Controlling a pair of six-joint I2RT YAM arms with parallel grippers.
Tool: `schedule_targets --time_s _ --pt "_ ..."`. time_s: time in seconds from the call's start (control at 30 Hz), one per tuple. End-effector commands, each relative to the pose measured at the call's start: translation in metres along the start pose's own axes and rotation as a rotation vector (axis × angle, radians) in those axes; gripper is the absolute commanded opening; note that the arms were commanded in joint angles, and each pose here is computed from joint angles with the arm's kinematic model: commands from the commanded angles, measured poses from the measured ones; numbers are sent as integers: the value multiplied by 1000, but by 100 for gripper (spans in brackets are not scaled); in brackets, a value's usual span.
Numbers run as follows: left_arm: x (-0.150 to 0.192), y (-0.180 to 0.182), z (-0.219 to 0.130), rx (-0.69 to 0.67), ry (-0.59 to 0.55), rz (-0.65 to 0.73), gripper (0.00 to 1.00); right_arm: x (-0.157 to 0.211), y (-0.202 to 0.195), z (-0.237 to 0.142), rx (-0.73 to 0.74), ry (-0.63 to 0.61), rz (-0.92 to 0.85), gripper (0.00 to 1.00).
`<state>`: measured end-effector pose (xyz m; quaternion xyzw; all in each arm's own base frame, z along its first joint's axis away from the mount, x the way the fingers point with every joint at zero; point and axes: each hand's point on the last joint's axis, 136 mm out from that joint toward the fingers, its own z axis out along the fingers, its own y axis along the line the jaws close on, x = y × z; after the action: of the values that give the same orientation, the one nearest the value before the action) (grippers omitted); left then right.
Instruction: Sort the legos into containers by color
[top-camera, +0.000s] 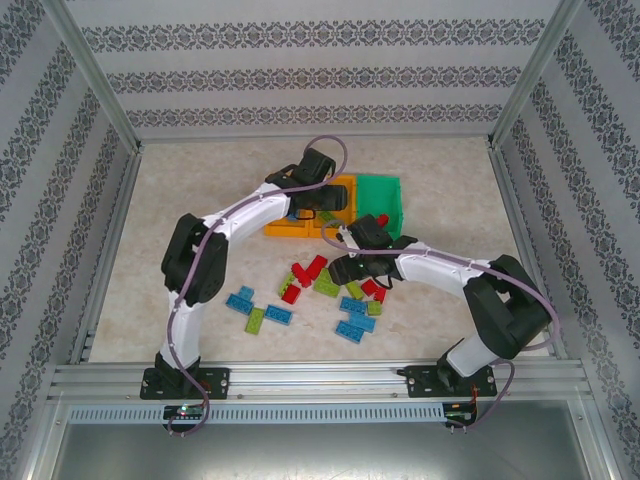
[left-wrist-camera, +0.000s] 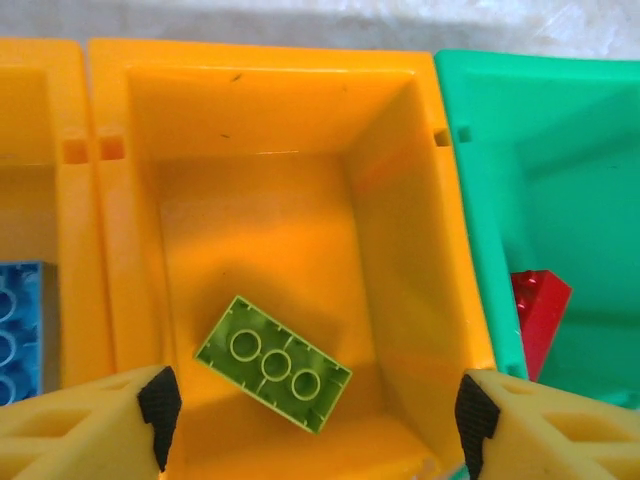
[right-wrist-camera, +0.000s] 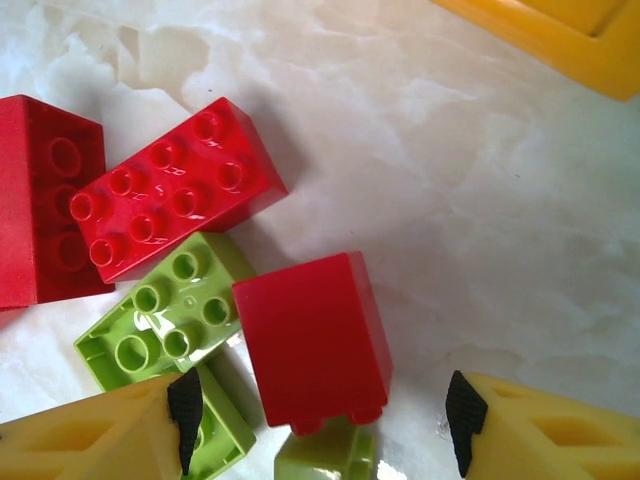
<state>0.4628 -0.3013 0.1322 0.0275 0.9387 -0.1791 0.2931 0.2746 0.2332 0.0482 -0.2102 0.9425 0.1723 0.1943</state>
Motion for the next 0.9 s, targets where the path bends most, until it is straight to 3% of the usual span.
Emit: schedule_targets --time_s 0.0,0.47,0.7,0.87 --pt "-22 2 -34 23 -94 -59 77 -2 11 2 -39 24 -46 68" --pt "9 45 -87 -23 -155 -144 81 5 1 18 18 101 -74 57" --pt "21 57 -95 -44 -162 -163 81 -4 -3 10 50 53 -71 31" --pt "29 64 -96 -71 -145 -148 82 -19 -4 -11 58 -34 -49 25"
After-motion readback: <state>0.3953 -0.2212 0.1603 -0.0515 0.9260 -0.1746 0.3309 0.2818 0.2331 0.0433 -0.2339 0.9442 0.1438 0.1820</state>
